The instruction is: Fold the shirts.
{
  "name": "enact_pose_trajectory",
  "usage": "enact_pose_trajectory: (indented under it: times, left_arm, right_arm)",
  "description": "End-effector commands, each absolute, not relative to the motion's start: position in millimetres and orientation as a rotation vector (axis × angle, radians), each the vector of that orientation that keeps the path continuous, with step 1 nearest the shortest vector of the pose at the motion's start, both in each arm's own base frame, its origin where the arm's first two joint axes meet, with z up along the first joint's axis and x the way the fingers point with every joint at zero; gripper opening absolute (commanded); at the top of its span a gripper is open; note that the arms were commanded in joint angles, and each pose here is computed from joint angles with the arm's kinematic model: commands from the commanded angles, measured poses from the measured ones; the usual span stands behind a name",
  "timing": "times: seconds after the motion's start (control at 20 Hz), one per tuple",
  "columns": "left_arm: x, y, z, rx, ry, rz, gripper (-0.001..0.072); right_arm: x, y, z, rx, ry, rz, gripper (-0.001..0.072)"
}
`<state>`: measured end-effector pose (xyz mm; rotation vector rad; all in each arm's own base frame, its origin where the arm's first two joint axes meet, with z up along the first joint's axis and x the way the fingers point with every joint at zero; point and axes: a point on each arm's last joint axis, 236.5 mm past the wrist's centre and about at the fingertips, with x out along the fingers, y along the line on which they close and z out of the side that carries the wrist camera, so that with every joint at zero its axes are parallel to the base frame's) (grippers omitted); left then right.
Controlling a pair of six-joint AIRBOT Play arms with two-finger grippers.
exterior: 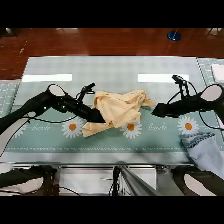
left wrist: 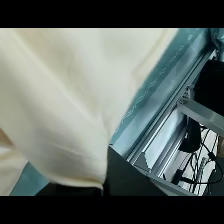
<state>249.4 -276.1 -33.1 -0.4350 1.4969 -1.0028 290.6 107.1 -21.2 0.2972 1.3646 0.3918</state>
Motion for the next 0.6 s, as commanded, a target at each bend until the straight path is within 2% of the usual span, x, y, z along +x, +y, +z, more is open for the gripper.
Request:
enact_pose_trajectory:
  times: [0.0,0.2,0.4,0.5,0.55]
  left_arm:
    - [255.5,-266.5,-20.0,-0.446,1.46,-1.012,0.0024]
    - [264.6,-252.6,-17.3,-0.483,1.454,-0.986,0.0024]
    - [273.7,-242.2,-15.8,-0.506,1.435,-0.961,0.0024]
    - [274.4,-240.0,-15.4,-0.511,1.435,-0.96,0.0024]
    - [274.3,-239.7,-15.2,-0.509,1.434,-0.962,0.0024]
  right_arm:
    - [302.5,126.5,-31.4,0.382,1.36,0.452,0.0574]
    - [305.8,149.9,-61.2,0.496,1.433,0.506,0.0573]
    - [294.9,178.4,-96.4,0.431,1.506,0.54,0.0573]
    - [300.5,195.9,-103.3,0.426,1.476,0.543,0.0571]
    - [308.5,203.5,-102.7,0.434,1.437,0.535,0.0544]
